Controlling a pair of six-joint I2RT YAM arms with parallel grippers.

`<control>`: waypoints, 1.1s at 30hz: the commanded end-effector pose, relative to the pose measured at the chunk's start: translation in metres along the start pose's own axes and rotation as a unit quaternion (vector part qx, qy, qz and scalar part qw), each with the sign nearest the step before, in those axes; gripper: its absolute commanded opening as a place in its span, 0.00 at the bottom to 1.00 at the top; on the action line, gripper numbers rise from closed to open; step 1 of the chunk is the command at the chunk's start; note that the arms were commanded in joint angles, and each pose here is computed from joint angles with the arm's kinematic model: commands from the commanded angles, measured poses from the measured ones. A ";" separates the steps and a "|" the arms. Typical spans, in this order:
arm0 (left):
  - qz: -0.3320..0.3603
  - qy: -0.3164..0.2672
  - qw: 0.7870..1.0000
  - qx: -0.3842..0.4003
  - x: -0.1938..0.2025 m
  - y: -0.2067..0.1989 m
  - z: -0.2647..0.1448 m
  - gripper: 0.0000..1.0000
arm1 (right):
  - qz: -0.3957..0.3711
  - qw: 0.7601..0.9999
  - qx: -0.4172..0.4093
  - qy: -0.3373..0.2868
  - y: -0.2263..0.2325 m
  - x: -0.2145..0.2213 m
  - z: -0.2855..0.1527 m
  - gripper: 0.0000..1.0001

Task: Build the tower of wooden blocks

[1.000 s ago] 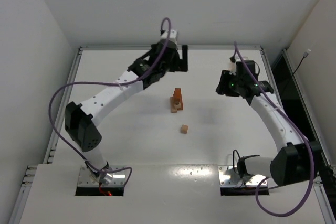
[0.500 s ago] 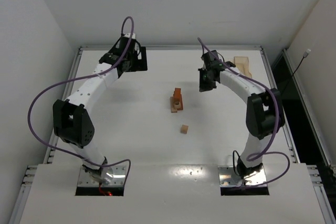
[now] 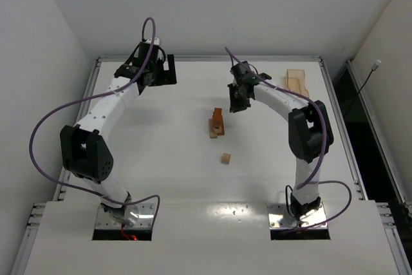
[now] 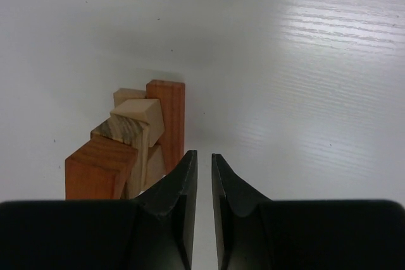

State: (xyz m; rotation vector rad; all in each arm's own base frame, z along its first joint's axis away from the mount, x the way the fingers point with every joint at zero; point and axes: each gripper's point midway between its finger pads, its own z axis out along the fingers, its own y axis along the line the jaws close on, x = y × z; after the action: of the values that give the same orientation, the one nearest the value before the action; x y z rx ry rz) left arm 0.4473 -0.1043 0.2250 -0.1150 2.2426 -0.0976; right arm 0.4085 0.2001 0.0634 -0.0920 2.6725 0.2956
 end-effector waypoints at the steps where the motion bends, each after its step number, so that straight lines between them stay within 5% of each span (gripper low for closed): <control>1: -0.009 -0.023 1.000 0.017 -0.019 -0.005 -0.005 0.99 | 0.008 1.000 -0.011 -0.025 0.009 -0.021 -0.004 0.12; 33: -0.022 -0.002 1.000 0.021 -0.003 -0.003 0.001 0.99 | -0.008 0.998 -0.051 -0.019 0.042 -0.019 0.002 0.36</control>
State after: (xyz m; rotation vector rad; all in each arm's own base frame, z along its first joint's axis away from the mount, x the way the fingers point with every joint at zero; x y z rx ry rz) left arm 0.4467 -0.1089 0.2248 -0.1235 2.2490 -0.1455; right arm 0.4078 0.2292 0.0635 -0.1464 2.6749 0.3782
